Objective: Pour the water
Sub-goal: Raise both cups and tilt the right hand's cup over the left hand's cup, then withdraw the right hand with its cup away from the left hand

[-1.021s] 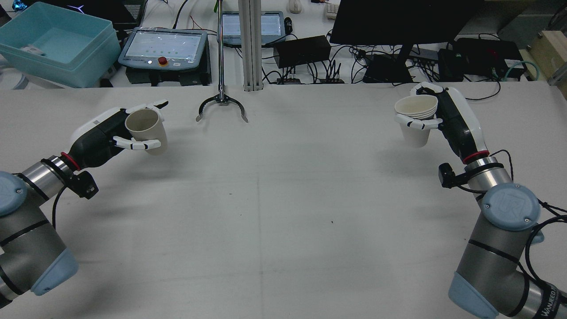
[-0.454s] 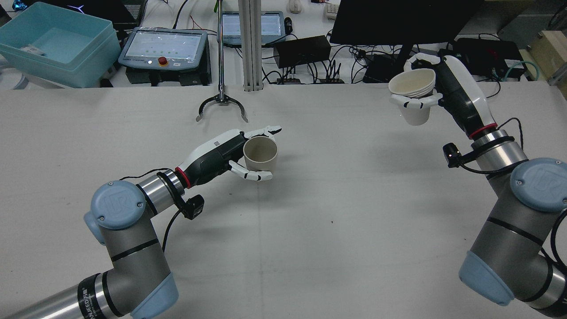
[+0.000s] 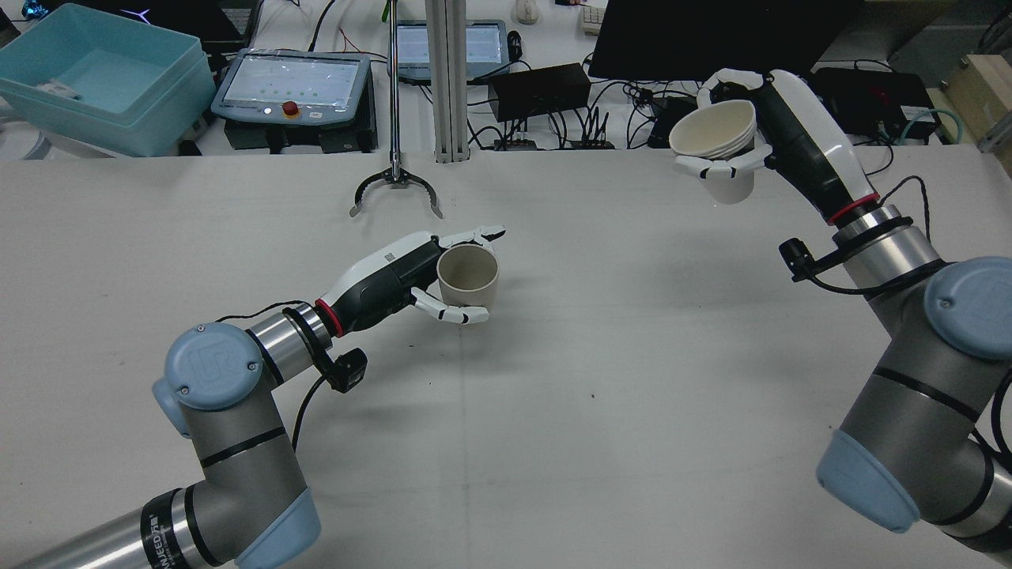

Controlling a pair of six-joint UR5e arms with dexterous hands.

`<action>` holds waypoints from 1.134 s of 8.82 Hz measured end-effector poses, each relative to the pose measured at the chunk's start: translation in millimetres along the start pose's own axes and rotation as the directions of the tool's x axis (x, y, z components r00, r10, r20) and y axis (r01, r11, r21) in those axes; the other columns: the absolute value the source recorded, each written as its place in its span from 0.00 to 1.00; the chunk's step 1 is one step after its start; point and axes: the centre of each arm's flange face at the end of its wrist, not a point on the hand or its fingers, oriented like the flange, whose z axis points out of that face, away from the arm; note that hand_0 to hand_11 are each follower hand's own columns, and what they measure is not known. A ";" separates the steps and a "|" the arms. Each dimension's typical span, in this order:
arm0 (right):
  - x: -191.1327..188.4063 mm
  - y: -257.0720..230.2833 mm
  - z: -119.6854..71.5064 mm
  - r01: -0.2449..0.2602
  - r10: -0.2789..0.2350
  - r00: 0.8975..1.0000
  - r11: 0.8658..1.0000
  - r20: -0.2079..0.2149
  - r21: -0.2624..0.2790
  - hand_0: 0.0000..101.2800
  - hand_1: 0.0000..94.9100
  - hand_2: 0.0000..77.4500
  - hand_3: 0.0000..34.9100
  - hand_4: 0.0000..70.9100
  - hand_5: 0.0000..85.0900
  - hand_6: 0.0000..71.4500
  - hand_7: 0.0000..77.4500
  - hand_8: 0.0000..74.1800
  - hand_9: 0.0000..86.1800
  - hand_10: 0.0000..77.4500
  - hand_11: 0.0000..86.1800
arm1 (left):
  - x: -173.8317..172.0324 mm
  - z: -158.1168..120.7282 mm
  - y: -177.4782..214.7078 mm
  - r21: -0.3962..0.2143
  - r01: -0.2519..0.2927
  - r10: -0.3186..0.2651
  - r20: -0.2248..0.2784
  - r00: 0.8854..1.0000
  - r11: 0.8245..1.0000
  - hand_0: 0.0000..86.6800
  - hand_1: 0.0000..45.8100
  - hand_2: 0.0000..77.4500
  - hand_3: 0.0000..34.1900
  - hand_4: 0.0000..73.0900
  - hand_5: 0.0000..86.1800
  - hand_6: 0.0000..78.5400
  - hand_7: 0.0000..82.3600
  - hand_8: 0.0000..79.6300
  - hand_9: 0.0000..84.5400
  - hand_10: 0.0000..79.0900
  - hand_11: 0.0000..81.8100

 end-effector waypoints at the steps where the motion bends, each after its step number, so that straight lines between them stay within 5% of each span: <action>1: -12.2 15.0 10.5 0.061 -0.061 0.998 0.997 0.010 -0.037 0.48 0.04 0.39 0.00 0.22 0.79 0.76 0.91 0.63 0.74 0.32 0.43 | 0.0 0.2 0.2 0.000 0.000 0.000 -0.001 1.000 1.000 0.49 0.58 0.42 0.00 0.26 0.61 0.06 0.14 0.01 0.05 0.06 0.12; 4: -10.2 56.6 30.5 0.166 -0.169 0.985 0.979 -0.015 -0.121 0.50 0.04 0.39 0.00 0.22 0.79 0.77 0.90 0.60 0.72 0.31 0.43 | 2.0 0.5 3.4 -0.007 0.002 -0.002 -0.006 1.000 1.000 0.49 0.57 0.42 0.00 0.26 0.61 0.06 0.14 0.01 0.05 0.06 0.12; 7: 14.4 84.5 34.0 0.203 -0.230 0.965 0.959 -0.124 -0.197 0.51 0.04 0.39 0.00 0.22 0.79 0.76 0.90 0.57 0.66 0.29 0.39 | 4.6 0.6 4.4 -0.010 0.003 -0.003 -0.010 1.000 1.000 0.49 0.57 0.42 0.00 0.26 0.61 0.05 0.14 0.01 0.05 0.06 0.12; 10: 16.2 95.5 33.7 0.208 -0.245 0.958 0.952 -0.152 -0.223 0.52 0.04 0.39 0.00 0.22 0.79 0.73 0.89 0.50 0.62 0.23 0.36 | 5.3 0.6 5.0 -0.011 0.003 -0.003 -0.011 1.000 1.000 0.49 0.57 0.42 0.00 0.26 0.61 0.05 0.14 0.01 0.05 0.06 0.12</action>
